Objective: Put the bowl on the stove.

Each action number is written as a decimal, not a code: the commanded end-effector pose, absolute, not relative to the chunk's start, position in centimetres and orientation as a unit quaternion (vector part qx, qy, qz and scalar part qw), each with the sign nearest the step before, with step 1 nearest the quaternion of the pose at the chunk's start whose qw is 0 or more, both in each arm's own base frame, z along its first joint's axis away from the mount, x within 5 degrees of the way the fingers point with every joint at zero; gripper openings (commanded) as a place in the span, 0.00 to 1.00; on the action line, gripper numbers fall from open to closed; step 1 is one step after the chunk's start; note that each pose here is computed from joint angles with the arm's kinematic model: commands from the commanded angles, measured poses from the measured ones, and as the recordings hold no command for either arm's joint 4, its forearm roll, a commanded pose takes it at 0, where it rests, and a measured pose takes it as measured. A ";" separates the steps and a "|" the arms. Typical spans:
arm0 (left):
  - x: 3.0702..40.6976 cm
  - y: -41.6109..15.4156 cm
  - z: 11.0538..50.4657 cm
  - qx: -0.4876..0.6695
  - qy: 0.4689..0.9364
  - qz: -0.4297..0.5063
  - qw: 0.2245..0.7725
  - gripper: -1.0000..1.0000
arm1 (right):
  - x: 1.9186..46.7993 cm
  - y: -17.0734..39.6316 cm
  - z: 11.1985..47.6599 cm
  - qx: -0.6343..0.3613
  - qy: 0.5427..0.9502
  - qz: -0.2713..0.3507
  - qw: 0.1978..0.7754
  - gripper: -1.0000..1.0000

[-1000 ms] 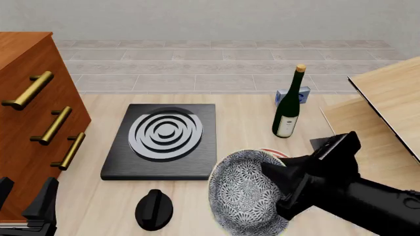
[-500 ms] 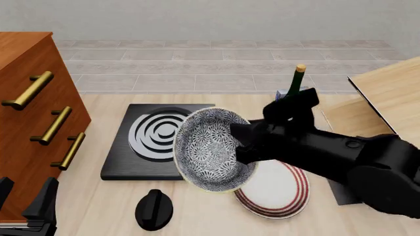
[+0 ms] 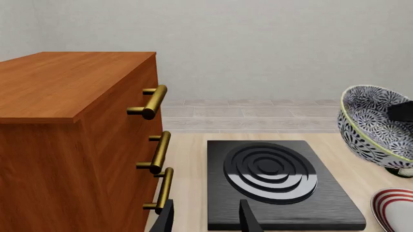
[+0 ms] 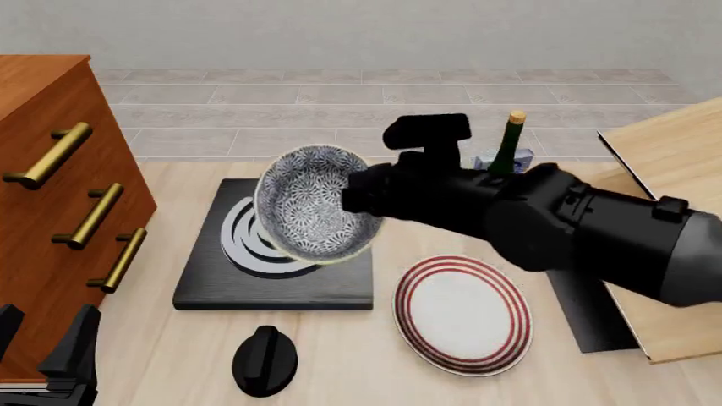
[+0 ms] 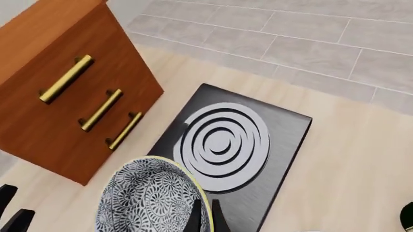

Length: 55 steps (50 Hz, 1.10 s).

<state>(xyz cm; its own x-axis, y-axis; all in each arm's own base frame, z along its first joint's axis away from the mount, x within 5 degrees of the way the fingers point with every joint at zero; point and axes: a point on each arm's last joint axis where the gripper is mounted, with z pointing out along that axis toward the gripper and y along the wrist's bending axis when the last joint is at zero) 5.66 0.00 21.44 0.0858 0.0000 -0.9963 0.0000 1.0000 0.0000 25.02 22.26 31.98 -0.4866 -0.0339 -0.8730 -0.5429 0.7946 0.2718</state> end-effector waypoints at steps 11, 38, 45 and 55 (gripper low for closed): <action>5.7 0.0 21.4 0.000 0.676 0.000 0.737 1.00 | 30.8 26.4 31.0 -0.139 0.838 0.273 0.452 0.00; 5.7 0.0 21.4 0.000 0.676 0.000 0.737 1.00 | 37.5 29.0 26.7 -0.105 0.853 0.260 0.439 0.00; 5.7 0.0 21.4 0.000 0.676 0.000 0.737 1.00 | 38.4 29.7 24.9 -0.099 0.858 0.261 0.432 0.00; 5.7 0.0 21.4 0.000 0.676 0.000 0.737 1.00 | 38.9 30.1 23.5 -0.095 0.861 0.261 0.427 0.00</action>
<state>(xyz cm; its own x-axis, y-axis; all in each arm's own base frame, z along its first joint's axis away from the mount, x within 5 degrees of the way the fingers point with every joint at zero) 5.66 0.00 21.44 0.0858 0.0000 -0.9963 0.0000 1.0000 0.0000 38.10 29.53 24.71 -0.6038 0.0303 -0.7966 -0.4058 0.8484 0.3399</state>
